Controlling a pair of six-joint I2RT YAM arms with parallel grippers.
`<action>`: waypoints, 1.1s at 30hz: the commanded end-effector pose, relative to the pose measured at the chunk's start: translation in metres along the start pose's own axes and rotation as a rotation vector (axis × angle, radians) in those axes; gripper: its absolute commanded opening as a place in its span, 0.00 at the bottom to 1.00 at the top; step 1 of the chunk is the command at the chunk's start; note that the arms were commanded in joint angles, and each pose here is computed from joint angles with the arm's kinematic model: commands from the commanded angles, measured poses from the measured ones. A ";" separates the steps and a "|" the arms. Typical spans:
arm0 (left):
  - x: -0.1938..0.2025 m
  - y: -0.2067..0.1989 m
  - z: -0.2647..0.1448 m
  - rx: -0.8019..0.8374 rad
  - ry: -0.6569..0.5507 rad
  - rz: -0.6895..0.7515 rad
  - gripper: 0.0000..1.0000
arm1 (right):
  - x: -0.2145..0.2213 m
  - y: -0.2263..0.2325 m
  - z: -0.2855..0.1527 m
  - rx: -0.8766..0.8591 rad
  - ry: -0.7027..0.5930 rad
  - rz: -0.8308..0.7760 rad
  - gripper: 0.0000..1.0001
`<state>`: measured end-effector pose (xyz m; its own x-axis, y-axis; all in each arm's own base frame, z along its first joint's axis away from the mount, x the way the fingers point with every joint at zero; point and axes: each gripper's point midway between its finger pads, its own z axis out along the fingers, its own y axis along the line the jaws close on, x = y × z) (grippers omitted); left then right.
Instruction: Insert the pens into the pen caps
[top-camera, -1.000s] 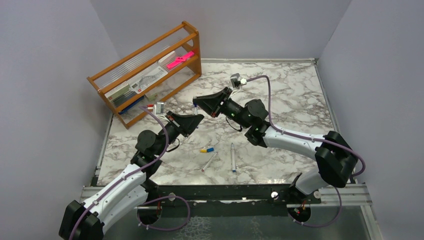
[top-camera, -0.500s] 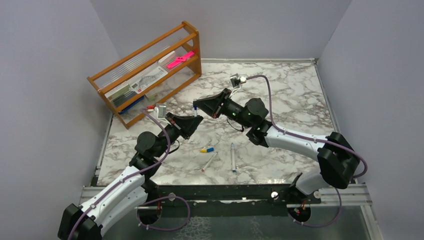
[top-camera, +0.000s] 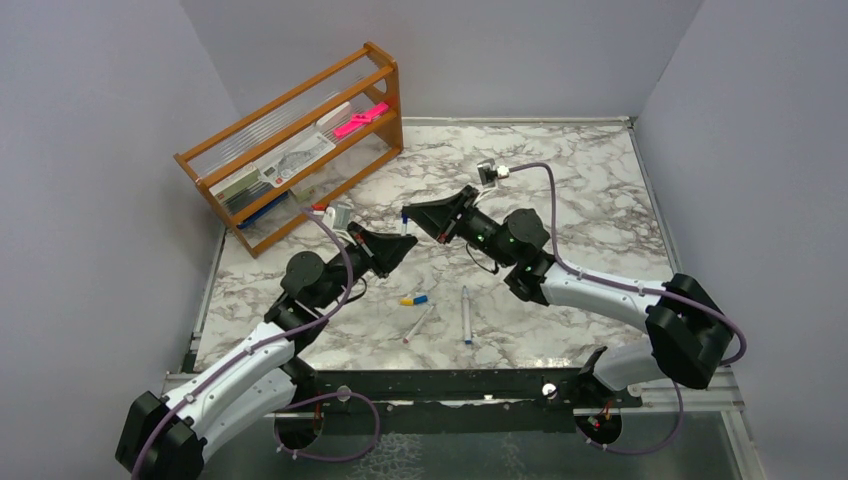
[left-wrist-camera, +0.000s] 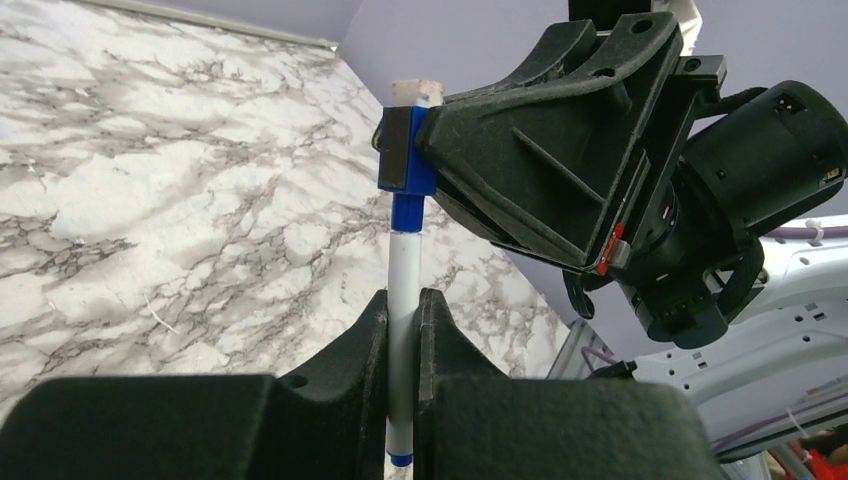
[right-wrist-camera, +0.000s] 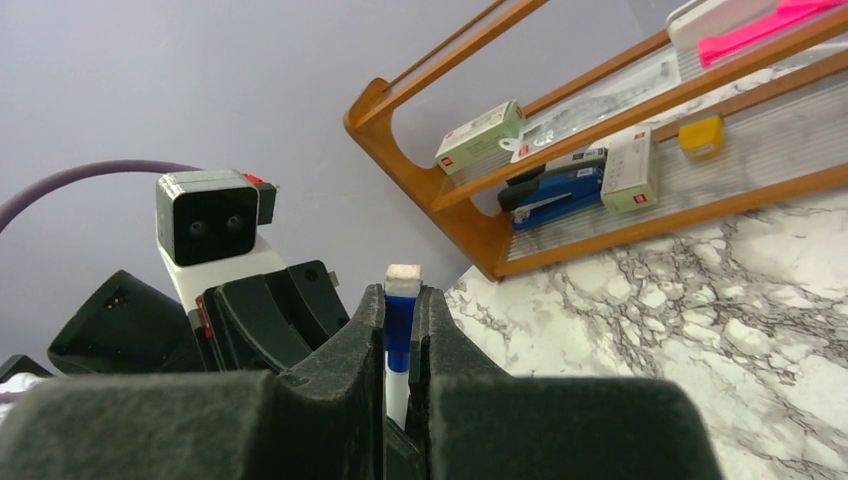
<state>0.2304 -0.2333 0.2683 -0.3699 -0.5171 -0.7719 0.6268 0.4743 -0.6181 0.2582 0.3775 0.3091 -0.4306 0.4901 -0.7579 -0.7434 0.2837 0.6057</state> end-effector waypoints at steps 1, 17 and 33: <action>-0.089 -0.018 0.005 -0.018 -0.316 0.000 0.00 | 0.063 -0.006 -0.026 -0.017 0.212 -0.007 0.02; -0.127 -0.047 0.010 0.042 -0.394 0.117 0.00 | 0.117 -0.012 -0.061 -0.009 0.365 0.135 0.02; -0.153 -0.069 0.022 0.091 -0.432 0.176 0.00 | 0.155 -0.019 -0.074 0.021 0.448 0.171 0.02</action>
<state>0.2352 -0.2500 0.2717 -0.3947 -0.3893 -0.8323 0.6625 0.5070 -0.5514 0.2595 0.3557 0.2987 -0.4093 0.6058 -0.6823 -0.7058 0.2637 0.6575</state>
